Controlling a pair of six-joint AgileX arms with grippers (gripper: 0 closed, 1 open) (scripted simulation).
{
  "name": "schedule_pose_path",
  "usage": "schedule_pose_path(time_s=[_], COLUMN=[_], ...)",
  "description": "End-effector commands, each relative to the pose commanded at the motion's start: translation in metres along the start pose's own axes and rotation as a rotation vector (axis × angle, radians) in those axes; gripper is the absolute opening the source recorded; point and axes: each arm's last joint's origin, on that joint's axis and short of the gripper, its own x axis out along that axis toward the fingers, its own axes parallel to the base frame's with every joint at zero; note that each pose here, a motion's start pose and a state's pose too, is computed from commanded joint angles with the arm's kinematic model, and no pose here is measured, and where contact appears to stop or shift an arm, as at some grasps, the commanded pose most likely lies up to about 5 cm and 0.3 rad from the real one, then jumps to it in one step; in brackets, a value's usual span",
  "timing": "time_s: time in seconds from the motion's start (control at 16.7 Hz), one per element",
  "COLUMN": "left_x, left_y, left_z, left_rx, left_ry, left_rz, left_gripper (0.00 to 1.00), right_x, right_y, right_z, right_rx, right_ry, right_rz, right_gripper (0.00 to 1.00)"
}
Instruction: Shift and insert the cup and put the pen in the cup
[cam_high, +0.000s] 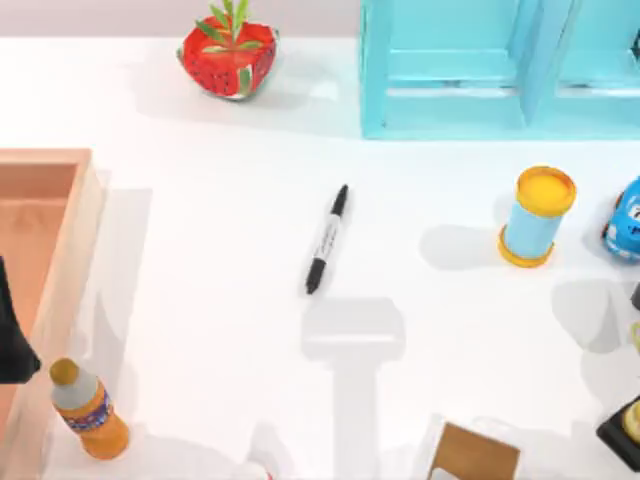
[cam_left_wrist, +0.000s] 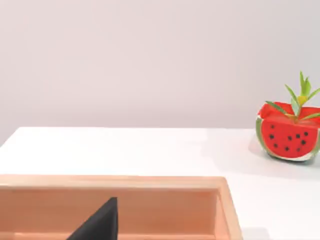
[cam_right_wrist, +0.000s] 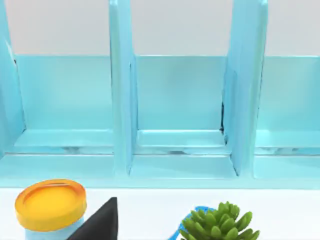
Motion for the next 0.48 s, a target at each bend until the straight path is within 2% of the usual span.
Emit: schedule_pose_path(time_s=[0.24, 0.48], left_x=[0.000, 0.005], left_y=[0.001, 0.004], left_z=[0.005, 0.036], left_rx=[0.006, 0.032], left_ry=[0.030, 0.203], left_rz=[0.005, 0.030], left_gripper=[1.00, 1.00], right_x=[0.000, 0.000], right_y=[0.000, 0.000], right_z=[0.000, 0.000], right_rx=[0.000, 0.000], right_ry=[0.000, 0.000], right_rz=[0.000, 0.000], right_gripper=[1.00, 1.00])
